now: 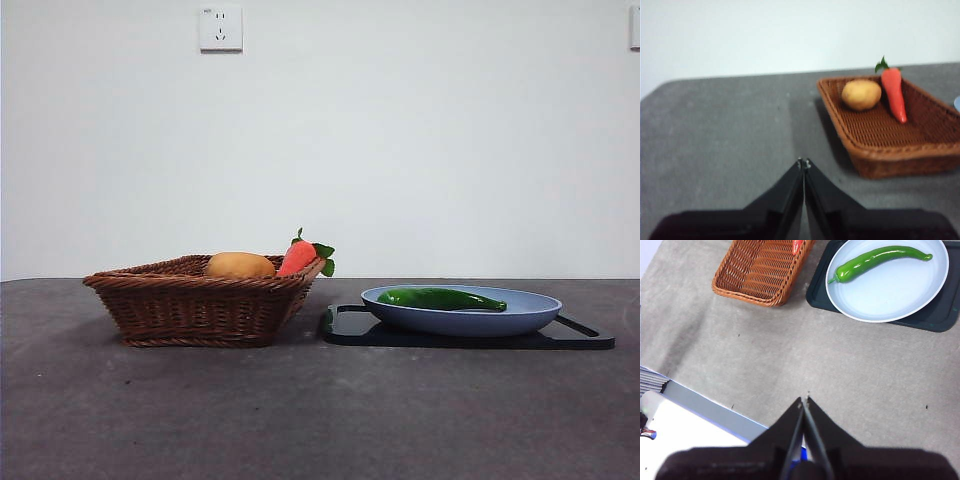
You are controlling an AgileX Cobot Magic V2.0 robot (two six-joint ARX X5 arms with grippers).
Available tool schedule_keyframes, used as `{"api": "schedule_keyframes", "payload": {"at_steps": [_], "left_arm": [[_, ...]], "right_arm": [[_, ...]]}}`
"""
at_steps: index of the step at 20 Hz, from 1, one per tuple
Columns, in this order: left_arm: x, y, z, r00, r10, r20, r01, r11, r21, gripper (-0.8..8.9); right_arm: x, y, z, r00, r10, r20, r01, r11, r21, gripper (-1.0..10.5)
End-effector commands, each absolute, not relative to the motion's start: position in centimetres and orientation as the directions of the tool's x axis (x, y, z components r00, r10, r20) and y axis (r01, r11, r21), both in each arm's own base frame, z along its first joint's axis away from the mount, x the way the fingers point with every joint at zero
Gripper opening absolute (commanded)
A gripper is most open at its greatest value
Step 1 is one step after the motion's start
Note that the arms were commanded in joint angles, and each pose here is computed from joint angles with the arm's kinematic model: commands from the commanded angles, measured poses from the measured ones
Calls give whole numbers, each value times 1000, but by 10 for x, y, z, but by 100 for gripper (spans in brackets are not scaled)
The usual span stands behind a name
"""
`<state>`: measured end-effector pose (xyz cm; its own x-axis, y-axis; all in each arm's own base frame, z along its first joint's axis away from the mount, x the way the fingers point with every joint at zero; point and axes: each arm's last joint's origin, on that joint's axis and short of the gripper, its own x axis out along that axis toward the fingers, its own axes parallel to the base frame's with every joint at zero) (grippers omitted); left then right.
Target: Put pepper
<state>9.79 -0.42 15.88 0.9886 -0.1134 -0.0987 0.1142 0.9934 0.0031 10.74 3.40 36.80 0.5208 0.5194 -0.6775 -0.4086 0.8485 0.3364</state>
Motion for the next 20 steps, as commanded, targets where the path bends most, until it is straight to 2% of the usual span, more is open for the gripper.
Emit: {"api": "schedule_keyframes", "payload": {"at_steps": [1, 3, 7, 20], "left_arm": [[98, -4, 152, 983, -114, -144, 113, 993, -15, 8], [97, -4, 147, 974, -116, -193, 114, 993, -22, 8], [97, -4, 150, 980, -117, -159, 116, 993, -17, 8], [98, -4, 150, 980, -117, -159, 116, 993, -17, 8]], "right_arm": [[108, 34, 372, 532, 521, -668, -411, 848, 335, 11], [108, 34, 372, 532, 521, -668, -411, 848, 334, 11], [108, 34, 372, 532, 521, -668, -411, 848, 335, 11], [108, 34, 372, 532, 521, -668, -411, 848, 335, 11]]}}
